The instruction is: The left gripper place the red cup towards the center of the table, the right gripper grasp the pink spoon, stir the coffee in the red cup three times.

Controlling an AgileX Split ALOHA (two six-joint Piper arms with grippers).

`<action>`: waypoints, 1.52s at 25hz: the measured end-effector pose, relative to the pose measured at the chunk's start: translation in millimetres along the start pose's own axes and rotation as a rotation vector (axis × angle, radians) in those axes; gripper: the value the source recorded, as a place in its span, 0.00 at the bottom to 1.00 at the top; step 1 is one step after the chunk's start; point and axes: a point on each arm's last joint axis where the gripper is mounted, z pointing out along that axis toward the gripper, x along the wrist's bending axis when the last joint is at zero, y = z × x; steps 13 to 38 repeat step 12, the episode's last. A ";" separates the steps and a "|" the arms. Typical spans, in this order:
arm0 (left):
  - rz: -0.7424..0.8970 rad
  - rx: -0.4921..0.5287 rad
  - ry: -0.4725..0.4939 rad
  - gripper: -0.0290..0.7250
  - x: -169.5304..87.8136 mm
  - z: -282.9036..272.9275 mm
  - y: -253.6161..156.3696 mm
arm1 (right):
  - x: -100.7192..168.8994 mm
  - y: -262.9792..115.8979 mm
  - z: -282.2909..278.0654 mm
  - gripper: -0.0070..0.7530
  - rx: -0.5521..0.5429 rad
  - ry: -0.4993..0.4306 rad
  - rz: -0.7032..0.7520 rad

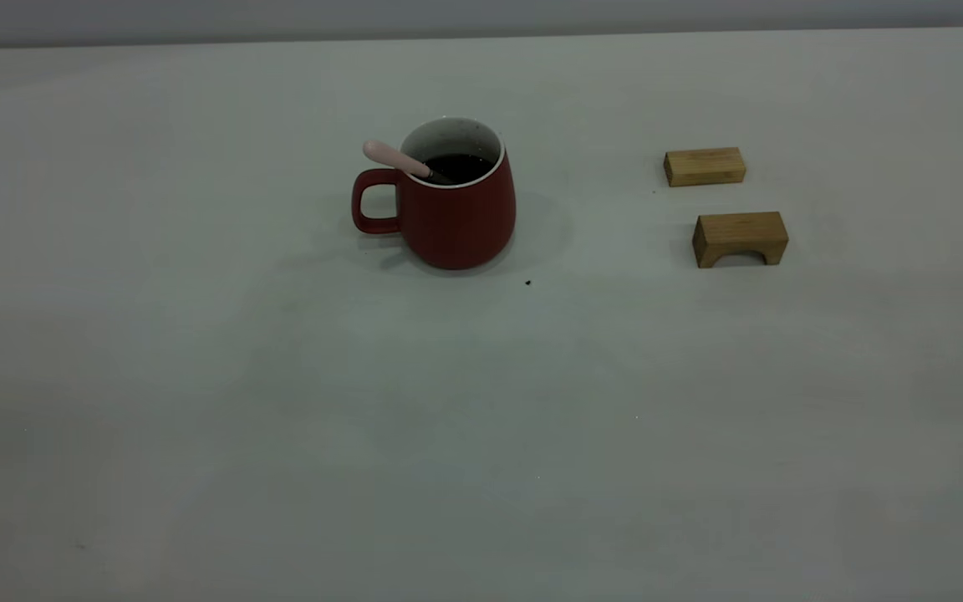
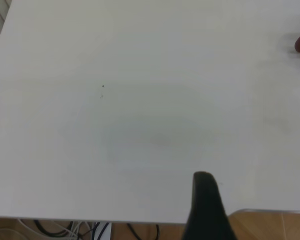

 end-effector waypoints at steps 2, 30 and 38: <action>0.000 0.000 0.000 0.81 0.0 0.0 0.0 | 0.1 0.0 0.0 0.29 0.000 0.001 0.000; 0.000 0.000 0.000 0.81 0.0 0.0 0.0 | 0.1 0.0 0.0 0.31 0.000 0.002 0.001; 0.000 0.000 0.000 0.81 0.0 0.0 0.0 | 0.1 0.0 0.0 0.31 0.000 0.002 0.001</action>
